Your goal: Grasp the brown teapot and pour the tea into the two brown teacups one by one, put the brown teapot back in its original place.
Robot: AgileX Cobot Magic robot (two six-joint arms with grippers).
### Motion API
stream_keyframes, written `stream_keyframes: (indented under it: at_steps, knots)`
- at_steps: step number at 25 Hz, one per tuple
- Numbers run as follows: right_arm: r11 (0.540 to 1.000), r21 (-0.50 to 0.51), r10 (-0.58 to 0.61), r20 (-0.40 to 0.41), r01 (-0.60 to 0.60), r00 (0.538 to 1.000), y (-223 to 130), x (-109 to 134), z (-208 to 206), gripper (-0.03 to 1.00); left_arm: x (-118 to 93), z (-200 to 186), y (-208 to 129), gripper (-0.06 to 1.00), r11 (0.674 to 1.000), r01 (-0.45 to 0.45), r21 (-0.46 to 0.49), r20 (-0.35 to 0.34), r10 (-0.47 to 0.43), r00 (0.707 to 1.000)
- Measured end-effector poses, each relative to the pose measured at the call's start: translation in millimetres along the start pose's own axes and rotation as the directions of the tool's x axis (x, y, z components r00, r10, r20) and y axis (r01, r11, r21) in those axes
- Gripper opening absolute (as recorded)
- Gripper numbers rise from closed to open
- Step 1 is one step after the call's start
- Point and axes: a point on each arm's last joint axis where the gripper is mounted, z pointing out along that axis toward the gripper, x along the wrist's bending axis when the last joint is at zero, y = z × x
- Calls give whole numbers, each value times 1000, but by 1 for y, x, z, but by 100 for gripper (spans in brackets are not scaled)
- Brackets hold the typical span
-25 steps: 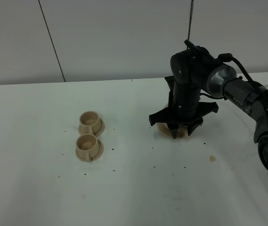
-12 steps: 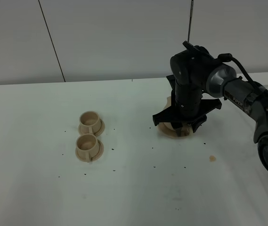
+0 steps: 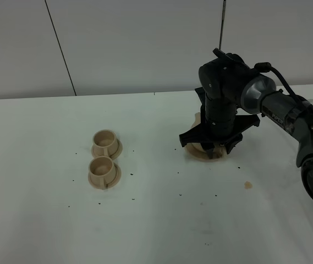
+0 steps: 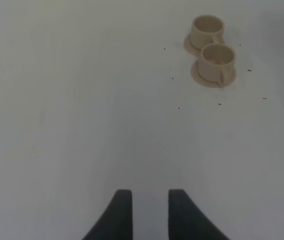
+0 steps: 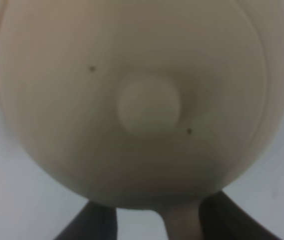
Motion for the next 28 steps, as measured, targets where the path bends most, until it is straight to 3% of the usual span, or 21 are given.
stream_keyframes:
  at_steps: [8, 16, 28]
  knots:
    - [1000, -2, -7, 10, 7, 1000, 0, 0, 0, 38, 0, 0, 0, 25, 1000, 0, 0, 0, 0, 1000]
    - [1000, -4, -14, 2, 14, 1000, 0, 0, 0, 46, 0, 0, 0, 25, 1000, 0, 0, 0, 0, 1000]
    - [999, -17, -27, -25, 27, 999, 0, 2, -6, 46, 0, 0, 0, 25, 1000, 0, 0, 0, 0, 1000]
